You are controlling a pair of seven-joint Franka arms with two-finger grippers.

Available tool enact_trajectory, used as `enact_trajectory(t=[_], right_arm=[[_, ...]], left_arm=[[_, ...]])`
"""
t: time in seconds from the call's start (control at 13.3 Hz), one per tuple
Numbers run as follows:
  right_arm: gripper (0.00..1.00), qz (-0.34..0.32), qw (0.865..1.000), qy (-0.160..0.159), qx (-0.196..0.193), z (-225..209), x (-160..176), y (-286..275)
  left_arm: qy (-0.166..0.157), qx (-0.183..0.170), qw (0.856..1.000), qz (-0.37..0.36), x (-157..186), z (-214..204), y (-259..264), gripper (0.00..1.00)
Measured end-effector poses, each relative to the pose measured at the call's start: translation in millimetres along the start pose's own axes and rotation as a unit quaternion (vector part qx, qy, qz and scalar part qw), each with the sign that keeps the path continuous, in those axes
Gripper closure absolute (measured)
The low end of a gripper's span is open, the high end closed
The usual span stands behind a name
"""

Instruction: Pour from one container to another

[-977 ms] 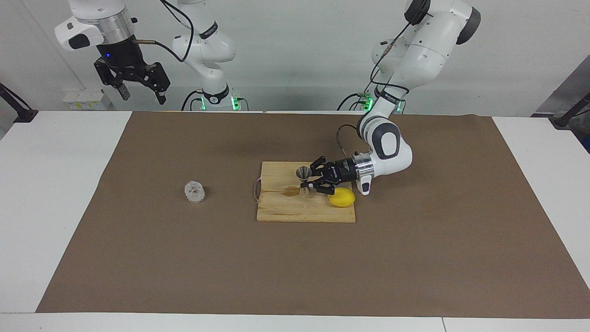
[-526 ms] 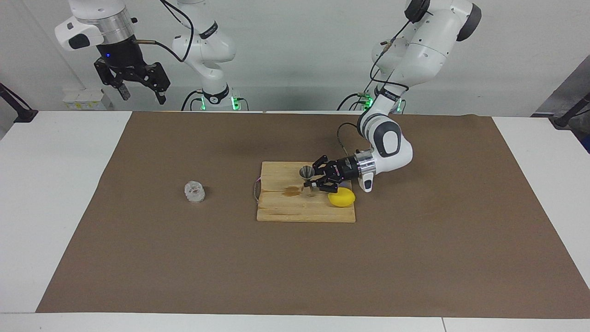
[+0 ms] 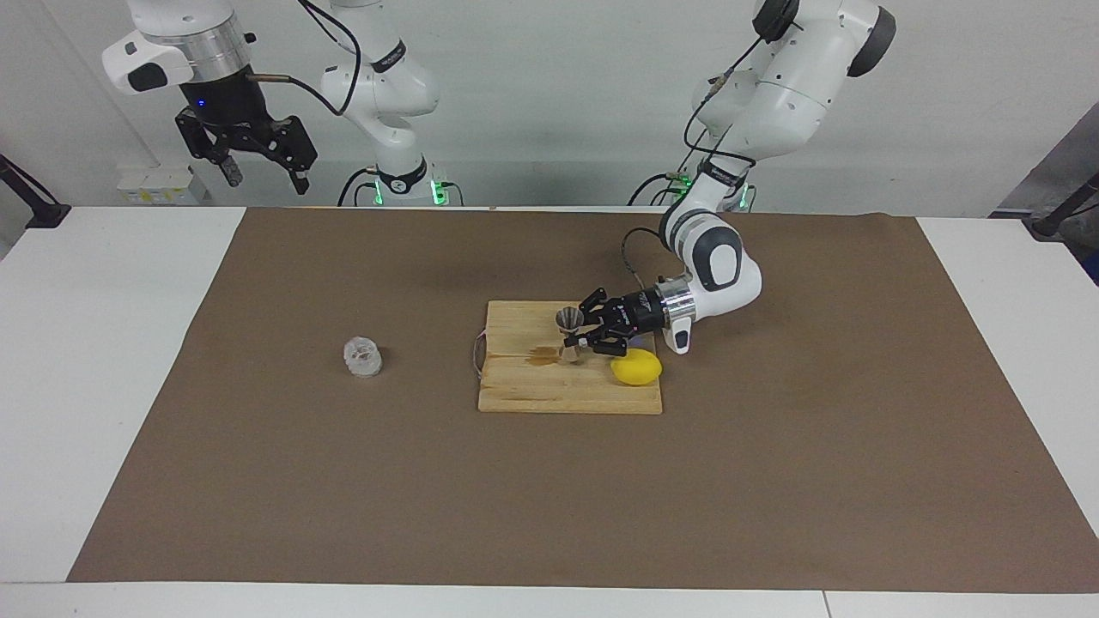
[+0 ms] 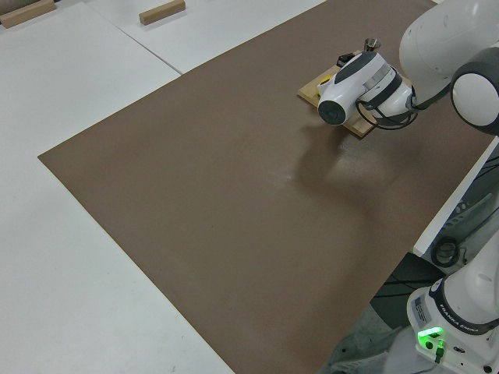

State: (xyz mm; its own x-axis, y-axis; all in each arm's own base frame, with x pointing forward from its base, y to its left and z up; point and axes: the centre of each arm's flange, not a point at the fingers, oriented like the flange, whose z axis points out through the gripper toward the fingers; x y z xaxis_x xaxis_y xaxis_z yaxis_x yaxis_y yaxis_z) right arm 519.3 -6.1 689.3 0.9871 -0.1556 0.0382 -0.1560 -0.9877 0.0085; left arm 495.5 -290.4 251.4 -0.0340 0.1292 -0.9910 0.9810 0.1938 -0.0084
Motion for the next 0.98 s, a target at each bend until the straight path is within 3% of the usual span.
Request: enact_trajectory(t=[0.98], right_arm=[[0.00, 0.000, 1.000, 0.000, 0.000, 0.0, 0.0, 0.0]], left_arm=[[0.006, 0.001, 1.000, 0.011, 15.4, -2.6, -9.4, 0.73]])
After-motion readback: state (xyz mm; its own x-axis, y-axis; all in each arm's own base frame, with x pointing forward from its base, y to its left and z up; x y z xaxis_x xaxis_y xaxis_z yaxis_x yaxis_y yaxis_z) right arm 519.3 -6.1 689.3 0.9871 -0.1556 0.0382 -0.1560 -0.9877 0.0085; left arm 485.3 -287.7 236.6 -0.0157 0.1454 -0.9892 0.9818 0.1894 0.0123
